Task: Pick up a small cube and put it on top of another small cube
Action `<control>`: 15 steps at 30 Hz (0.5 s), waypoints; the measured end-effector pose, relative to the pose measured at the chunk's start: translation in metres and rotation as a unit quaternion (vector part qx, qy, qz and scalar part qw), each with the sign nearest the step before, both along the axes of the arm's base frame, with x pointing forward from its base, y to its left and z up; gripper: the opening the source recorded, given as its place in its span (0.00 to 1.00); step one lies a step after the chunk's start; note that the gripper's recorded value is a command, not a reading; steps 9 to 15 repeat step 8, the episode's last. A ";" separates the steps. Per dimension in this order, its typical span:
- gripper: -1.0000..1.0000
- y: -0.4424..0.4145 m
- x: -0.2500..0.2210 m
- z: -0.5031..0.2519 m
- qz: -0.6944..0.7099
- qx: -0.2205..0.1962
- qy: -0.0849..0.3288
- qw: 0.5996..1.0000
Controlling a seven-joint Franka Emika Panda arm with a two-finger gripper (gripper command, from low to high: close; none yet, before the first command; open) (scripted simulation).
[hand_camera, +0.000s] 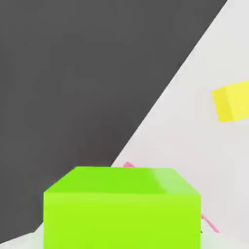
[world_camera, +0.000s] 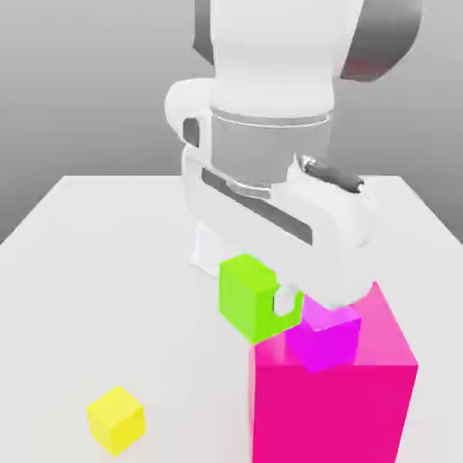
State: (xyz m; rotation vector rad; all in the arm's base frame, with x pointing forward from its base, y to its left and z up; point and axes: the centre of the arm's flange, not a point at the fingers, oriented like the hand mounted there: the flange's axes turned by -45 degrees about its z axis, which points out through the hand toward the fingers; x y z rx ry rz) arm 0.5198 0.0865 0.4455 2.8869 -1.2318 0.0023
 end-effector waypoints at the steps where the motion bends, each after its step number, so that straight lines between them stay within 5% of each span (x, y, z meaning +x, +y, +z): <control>1: 0.00 0.003 -0.003 -0.003 0.007 0.001 0.000 1.000; 3: 0.00 0.004 -0.005 -0.027 0.010 0.003 0.000 1.000; 4: 1.00 0.004 -0.006 -0.042 0.010 0.003 0.000 1.000; 15: 1.00 0.004 -0.006 -0.042 0.010 0.003 0.000 1.000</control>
